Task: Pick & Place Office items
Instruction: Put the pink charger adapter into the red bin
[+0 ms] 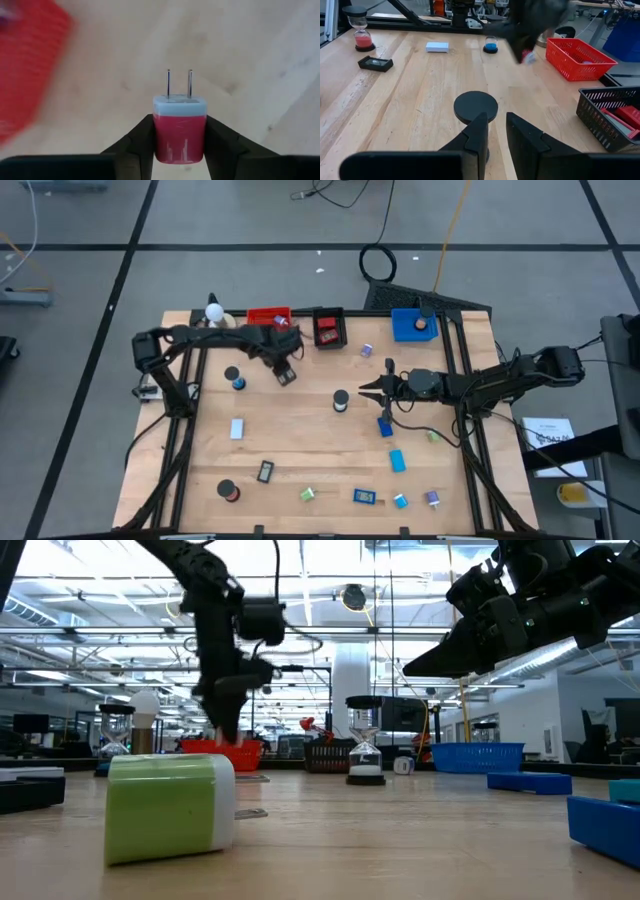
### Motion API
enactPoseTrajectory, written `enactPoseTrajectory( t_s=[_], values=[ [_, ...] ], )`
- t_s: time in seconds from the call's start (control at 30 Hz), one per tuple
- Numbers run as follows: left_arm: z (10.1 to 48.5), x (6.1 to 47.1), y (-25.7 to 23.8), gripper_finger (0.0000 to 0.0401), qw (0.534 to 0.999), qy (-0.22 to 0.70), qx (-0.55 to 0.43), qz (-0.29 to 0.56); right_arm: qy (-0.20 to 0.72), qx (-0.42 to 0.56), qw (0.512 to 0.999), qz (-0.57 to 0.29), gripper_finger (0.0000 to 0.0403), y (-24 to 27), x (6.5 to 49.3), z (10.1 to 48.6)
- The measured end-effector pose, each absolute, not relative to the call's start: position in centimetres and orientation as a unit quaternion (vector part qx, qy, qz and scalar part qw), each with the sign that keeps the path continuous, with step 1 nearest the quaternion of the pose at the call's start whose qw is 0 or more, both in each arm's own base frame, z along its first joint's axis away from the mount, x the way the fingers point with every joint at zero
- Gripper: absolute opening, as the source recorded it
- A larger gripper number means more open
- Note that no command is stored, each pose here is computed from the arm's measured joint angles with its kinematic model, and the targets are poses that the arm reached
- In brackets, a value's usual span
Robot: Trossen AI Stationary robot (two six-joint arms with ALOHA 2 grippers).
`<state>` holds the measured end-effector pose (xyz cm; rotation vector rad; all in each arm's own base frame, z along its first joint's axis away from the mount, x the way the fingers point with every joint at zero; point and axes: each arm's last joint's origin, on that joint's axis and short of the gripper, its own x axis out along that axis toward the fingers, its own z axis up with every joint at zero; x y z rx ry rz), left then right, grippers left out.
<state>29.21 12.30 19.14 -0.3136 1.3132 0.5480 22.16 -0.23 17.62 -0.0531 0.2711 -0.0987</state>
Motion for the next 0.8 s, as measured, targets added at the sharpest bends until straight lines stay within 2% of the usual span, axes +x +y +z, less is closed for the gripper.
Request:
enactPoseTrajectory(
  t_s=[0.17,0.3,0.57,0.8],
  values=[
    [23.8,29.9,16.1,0.0131,0.767,0.544,-0.118,0.319,0.136,-0.026,0.989,-0.049,0.0064,-0.2,22.2,17.6],
    [24.8,28.8,19.2,0.0131,0.762,0.536,-0.113,0.346,0.137,-0.027,0.989,-0.049,0.0064,-0.2,22.1,17.6],
    [21.0,27.9,23.0,0.0131,0.720,0.576,-0.136,0.363,0.139,-0.028,0.989,-0.049,0.0064,-0.2,22.1,17.6],
    [18.3,27.9,24.8,0.0131,0.703,0.589,-0.154,0.369,0.139,-0.028,0.989,-0.049,0.0064,-0.2,22.1,17.6]
  ],
)
